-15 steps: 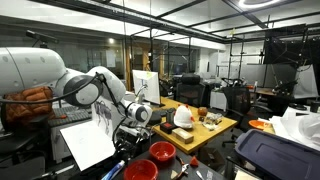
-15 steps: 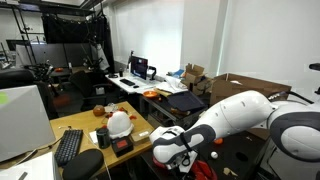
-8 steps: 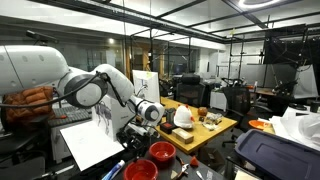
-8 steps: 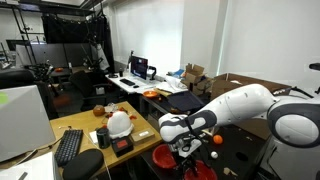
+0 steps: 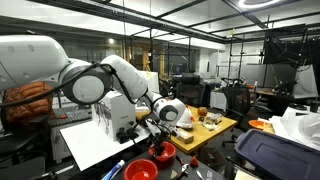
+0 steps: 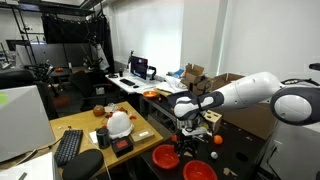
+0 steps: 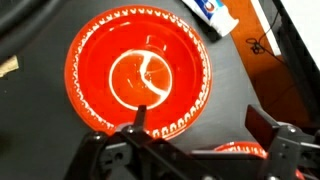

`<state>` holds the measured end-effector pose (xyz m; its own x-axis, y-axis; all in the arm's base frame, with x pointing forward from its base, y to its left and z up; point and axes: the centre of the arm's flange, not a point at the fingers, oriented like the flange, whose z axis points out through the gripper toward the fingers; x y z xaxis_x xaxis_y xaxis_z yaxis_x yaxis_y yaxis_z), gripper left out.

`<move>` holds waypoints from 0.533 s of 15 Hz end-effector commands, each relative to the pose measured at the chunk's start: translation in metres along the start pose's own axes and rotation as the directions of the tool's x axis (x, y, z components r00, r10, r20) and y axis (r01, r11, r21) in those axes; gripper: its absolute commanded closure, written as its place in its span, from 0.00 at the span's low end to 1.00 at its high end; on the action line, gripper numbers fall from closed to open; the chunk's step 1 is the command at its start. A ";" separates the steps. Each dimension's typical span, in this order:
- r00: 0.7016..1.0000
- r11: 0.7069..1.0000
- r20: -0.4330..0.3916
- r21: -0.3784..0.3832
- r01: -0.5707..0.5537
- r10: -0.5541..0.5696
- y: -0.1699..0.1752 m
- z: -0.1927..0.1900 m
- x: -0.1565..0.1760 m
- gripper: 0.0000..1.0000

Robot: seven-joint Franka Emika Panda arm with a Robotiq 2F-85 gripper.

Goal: Move the tube to the left

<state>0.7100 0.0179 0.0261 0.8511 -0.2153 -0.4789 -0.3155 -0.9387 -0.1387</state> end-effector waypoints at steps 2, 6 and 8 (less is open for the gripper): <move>0.978 0.983 -0.114 0.067 -0.170 0.177 0.031 -0.017 -0.037 0.00; 0.966 0.968 -0.066 0.060 -0.245 0.249 0.054 -0.001 -0.061 0.00; 0.961 0.961 -0.038 0.045 -0.272 0.274 0.061 0.009 -0.075 0.00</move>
<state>0.6839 -0.0227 0.0254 0.7882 -0.4309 -0.4393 -0.5104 -0.8566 -0.0756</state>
